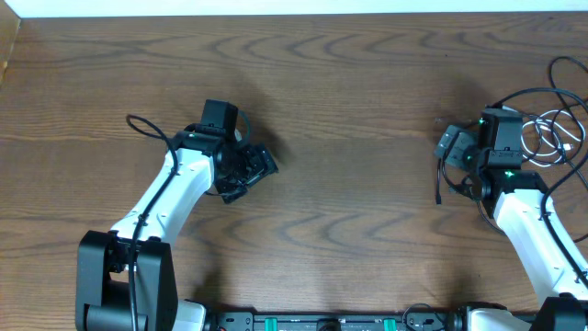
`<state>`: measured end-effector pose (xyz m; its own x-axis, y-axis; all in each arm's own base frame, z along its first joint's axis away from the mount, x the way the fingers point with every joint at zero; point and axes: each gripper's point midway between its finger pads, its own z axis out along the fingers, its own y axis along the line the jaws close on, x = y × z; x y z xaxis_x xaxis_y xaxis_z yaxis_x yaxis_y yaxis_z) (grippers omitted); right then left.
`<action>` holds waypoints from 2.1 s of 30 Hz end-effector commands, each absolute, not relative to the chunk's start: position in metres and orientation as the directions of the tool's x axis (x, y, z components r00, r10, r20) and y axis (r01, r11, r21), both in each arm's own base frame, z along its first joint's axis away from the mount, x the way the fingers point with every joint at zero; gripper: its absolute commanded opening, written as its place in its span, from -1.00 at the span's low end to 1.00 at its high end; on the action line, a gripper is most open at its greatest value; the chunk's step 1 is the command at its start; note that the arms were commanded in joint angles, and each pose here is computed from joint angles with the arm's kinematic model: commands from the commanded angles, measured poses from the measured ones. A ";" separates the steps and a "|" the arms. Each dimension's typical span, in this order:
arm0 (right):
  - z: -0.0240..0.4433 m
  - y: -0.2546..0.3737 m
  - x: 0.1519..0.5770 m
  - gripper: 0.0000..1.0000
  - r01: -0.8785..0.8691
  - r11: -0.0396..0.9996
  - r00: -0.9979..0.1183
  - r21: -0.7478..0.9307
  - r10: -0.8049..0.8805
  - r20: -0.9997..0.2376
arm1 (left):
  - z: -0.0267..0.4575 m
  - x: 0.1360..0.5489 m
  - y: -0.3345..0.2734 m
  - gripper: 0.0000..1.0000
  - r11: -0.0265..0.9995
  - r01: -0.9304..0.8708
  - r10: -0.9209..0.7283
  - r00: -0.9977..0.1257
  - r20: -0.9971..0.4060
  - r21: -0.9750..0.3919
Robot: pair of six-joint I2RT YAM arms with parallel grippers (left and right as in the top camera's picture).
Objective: Untangle cables
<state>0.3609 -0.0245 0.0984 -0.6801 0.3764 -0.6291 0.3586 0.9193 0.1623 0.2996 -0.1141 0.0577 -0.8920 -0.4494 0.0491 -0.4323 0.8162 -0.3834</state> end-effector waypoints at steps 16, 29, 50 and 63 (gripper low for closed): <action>0.105 0.012 0.368 0.99 0.171 0.947 -0.720 0.271 0.308 -0.622 | 0.046 0.307 -0.079 0.96 0.927 -0.311 -0.338 -0.935 -0.108 -0.211; 0.102 0.012 0.364 0.98 0.177 0.947 -0.733 0.267 0.308 -0.606 | 0.046 0.307 -0.079 0.96 0.927 -0.311 -0.338 -0.935 -0.108 -0.211; 0.102 0.012 0.364 0.98 0.177 0.947 -0.733 0.267 0.308 -0.606 | 0.046 0.307 -0.079 0.95 0.927 -0.311 -0.338 -0.935 -0.108 -0.211; 0.101 0.012 0.363 0.98 0.179 0.947 -0.736 0.266 0.308 -0.603 | 0.046 0.307 -0.079 0.96 0.927 -0.311 -0.338 -0.935 -0.108 -0.211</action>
